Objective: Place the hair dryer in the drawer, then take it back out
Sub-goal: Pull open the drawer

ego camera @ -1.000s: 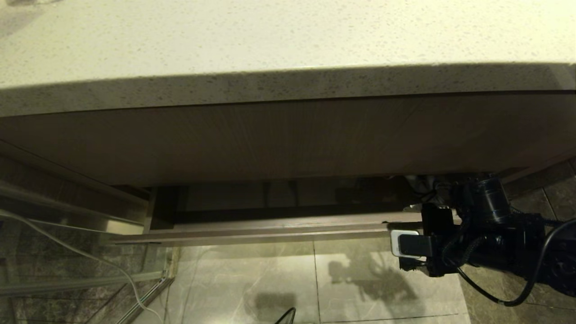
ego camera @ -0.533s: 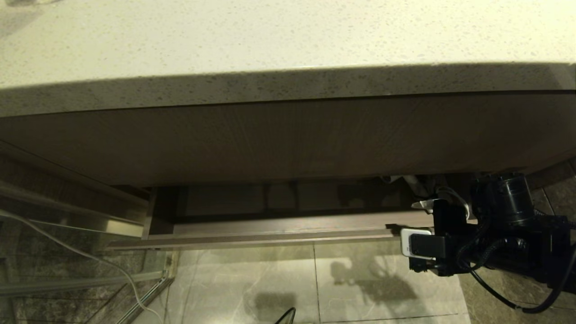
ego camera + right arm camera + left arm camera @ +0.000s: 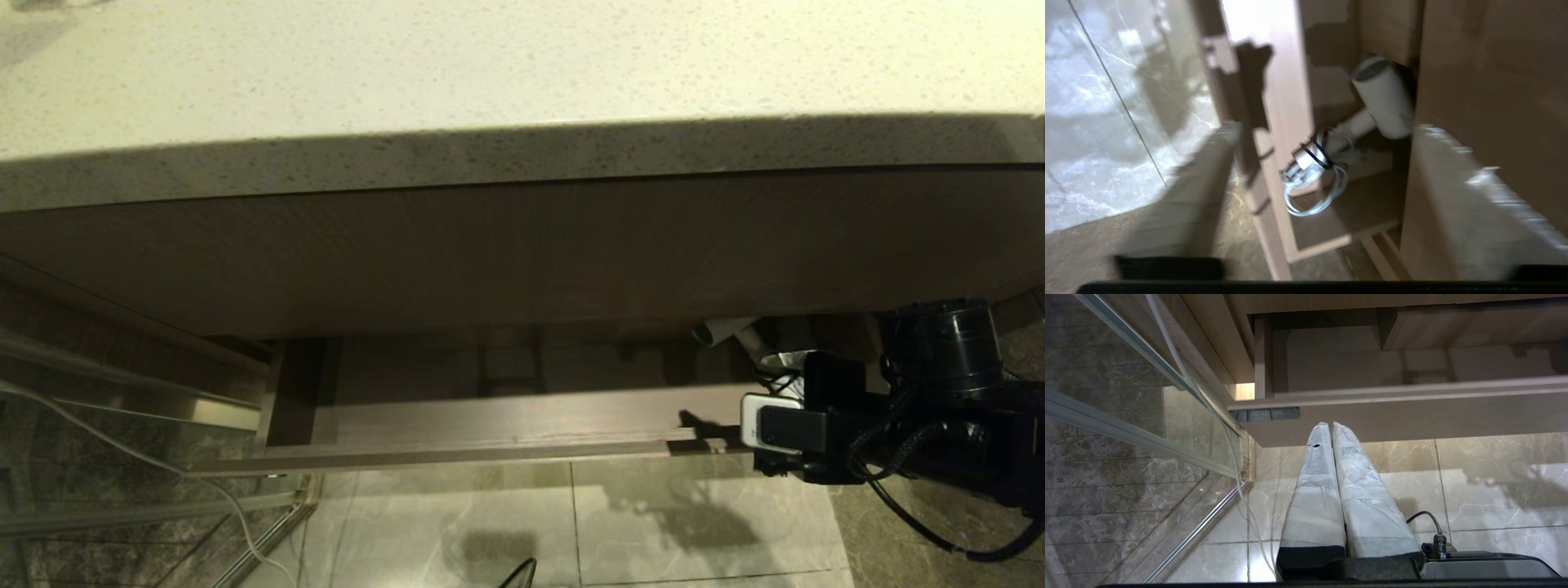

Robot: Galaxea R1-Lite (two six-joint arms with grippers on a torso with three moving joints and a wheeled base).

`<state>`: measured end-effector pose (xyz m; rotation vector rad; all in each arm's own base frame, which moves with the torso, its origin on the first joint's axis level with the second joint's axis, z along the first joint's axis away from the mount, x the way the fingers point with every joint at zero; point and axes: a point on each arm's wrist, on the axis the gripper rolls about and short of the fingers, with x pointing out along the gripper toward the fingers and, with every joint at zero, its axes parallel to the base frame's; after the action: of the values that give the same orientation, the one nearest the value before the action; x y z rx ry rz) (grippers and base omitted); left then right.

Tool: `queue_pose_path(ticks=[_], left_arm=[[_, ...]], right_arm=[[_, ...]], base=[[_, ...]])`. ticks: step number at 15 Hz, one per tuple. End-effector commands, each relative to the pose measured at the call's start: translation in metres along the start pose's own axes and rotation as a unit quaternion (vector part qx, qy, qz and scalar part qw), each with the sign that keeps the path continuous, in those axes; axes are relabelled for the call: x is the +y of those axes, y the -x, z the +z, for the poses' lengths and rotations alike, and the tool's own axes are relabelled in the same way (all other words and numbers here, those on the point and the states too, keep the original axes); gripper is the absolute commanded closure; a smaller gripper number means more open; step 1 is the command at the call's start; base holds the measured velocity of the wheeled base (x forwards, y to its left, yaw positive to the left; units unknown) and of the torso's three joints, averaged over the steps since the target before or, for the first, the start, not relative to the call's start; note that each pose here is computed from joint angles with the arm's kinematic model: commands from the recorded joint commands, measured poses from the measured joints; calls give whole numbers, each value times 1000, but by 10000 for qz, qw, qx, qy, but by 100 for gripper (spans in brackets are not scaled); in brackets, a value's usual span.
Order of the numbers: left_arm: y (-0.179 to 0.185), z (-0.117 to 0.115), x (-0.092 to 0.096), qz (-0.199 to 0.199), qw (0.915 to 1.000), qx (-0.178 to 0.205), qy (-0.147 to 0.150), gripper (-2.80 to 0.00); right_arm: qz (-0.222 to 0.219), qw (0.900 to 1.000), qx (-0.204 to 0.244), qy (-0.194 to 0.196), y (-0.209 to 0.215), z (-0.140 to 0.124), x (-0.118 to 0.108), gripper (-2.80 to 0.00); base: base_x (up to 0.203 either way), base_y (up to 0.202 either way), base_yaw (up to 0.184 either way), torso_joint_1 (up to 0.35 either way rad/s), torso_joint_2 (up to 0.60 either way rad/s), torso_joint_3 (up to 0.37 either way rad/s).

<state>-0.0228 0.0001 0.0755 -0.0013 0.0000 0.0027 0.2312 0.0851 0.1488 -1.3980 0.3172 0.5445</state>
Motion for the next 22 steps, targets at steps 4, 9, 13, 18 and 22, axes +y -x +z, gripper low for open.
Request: queue_pose_path(ticks=[4, 9, 13, 18, 22], left_arm=[[0, 0, 0, 2, 10000, 0, -4, 0], [0, 0, 0, 2, 10000, 0, -5, 0], [0, 0, 0, 2, 10000, 0, 1, 0], [0, 0, 0, 2, 10000, 0, 1, 0], [0, 0, 0, 2, 10000, 0, -5, 0]], right_arm=[[-73, 9992, 389, -80, 25, -12, -1, 0], [-72, 9941, 1014, -385, 25, -39, -15, 0], [124, 9841, 1555, -853, 48, -63, -6, 0], [168, 9726, 2023, -1138, 67, -76, 6, 0], [208, 9543, 2599, -1463, 78, -96, 8, 0]], base=[[0, 0, 0, 0, 0, 0], [0, 0, 0, 0, 0, 0], [0, 0, 0, 0, 0, 0], [0, 0, 0, 0, 0, 0], [0, 0, 0, 0, 0, 0]])
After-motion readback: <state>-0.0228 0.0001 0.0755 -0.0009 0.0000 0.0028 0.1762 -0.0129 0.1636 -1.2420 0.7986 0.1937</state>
